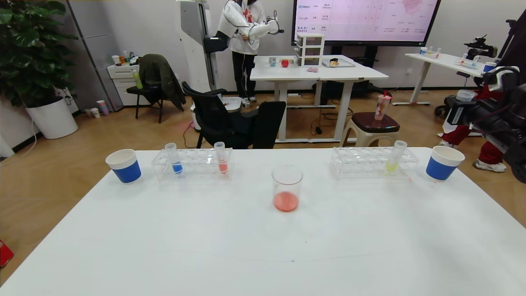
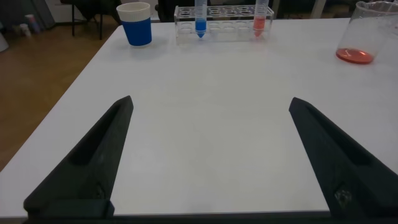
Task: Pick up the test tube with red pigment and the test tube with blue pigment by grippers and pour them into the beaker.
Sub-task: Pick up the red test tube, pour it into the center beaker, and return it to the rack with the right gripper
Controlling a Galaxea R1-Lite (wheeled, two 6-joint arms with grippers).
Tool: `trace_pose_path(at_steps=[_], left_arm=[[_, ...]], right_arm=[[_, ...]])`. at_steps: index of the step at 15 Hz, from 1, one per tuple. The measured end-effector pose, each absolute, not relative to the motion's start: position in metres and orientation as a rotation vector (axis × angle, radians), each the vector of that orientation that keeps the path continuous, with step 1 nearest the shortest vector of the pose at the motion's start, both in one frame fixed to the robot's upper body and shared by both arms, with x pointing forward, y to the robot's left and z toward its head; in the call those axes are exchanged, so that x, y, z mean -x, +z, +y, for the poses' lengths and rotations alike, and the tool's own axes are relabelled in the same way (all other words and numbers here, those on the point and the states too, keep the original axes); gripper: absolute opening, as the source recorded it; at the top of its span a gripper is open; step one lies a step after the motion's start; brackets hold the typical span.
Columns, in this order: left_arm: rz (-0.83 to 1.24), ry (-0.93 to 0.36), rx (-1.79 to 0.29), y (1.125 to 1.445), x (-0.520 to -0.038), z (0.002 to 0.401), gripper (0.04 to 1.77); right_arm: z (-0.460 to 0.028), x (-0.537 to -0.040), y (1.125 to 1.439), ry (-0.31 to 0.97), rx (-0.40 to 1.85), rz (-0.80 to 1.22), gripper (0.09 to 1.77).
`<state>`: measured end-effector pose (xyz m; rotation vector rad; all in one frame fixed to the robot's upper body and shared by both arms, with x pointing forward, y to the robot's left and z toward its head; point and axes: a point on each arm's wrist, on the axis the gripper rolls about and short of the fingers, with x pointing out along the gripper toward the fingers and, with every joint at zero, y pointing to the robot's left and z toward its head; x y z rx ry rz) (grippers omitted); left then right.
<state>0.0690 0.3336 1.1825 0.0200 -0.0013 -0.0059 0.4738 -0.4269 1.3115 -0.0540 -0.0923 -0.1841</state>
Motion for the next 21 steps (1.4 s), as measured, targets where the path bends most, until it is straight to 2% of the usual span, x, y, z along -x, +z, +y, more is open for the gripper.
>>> trace_pose_path(at_steps=[6,13,18,19,20,21], left_arm=[[-0.001,-0.006,-0.02,1.182,-0.069,0.334,1.75],[-0.001,-0.007,-0.02,1.182,-0.069,0.334,1.75],[-0.001,-0.006,-0.02,1.182,-0.069,0.334,1.75],[-0.001,-0.006,-0.02,1.182,-0.069,0.334,1.75],[-0.001,-0.006,-0.02,1.182,-0.069,0.334,1.75],[-0.001,-0.006,-0.019,1.182,-0.069,0.334,1.75]], right_arm=[[-0.472,-0.492,1.268,-0.282,0.06,-0.052,0.51],[-0.487,-0.508,1.218,-0.303,0.052,-0.018,0.51],[-0.486,-0.512,1.195,-0.305,0.037,0.015,0.51],[-0.486,-0.512,1.193,-0.309,0.036,0.019,0.6],[-0.486,-0.512,1.192,-0.309,0.036,0.022,0.81],[-0.486,-0.512,1.191,-0.313,0.037,0.022,1.21]])
